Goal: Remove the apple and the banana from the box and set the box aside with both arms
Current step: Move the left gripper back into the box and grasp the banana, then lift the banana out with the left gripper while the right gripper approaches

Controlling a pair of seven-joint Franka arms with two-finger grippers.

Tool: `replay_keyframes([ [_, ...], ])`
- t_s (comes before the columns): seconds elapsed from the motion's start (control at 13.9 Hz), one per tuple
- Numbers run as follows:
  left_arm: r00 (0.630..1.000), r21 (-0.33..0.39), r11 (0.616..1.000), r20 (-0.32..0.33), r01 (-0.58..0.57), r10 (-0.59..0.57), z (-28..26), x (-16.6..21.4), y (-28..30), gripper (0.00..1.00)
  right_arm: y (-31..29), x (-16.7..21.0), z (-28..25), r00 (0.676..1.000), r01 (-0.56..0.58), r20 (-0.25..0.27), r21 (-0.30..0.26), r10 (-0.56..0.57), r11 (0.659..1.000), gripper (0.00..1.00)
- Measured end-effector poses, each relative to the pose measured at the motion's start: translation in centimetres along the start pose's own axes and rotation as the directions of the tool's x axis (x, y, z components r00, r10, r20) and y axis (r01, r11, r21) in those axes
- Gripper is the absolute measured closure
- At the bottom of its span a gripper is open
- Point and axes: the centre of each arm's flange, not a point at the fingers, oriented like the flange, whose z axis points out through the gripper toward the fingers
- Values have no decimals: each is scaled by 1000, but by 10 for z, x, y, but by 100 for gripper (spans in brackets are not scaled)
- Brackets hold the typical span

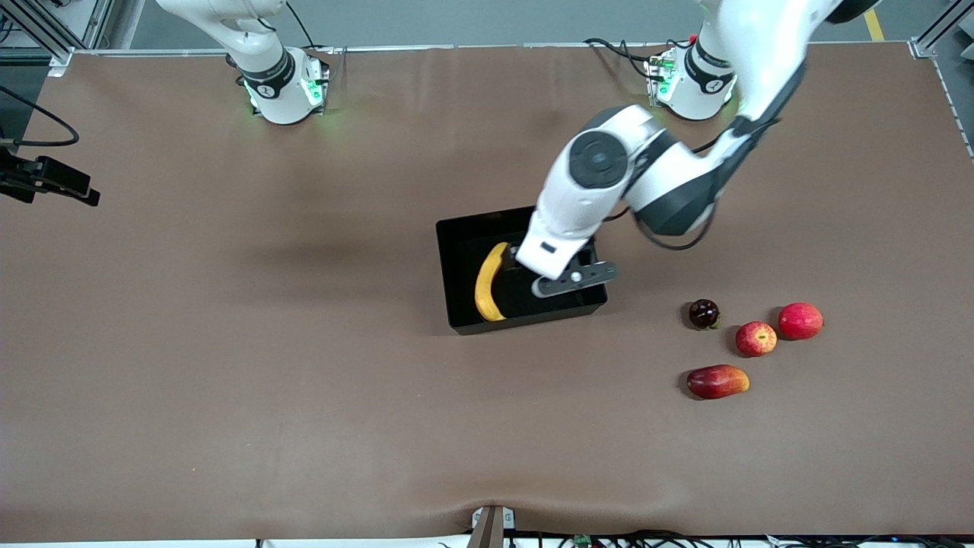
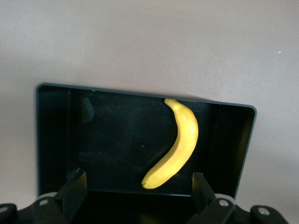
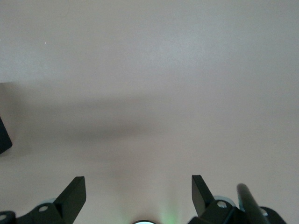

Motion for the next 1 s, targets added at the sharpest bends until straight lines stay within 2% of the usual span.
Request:
replay_keyframes([
  [0.29, 996, 34, 997, -56, 71, -69, 71, -18, 31, 0, 0, 0, 0, 1000, 0, 0, 0, 0, 1000, 0],
  [0.72, 998, 17, 998, -13, 68, -68, 149, -21, 35, 0, 0, 0, 0, 1000, 0, 0, 0, 0, 1000, 0],
  [1.0, 999, 22, 999, -16, 46, -45, 179, -40, 44, 0, 0, 0, 1, 1000, 0, 2, 0, 0, 1000, 0],
])
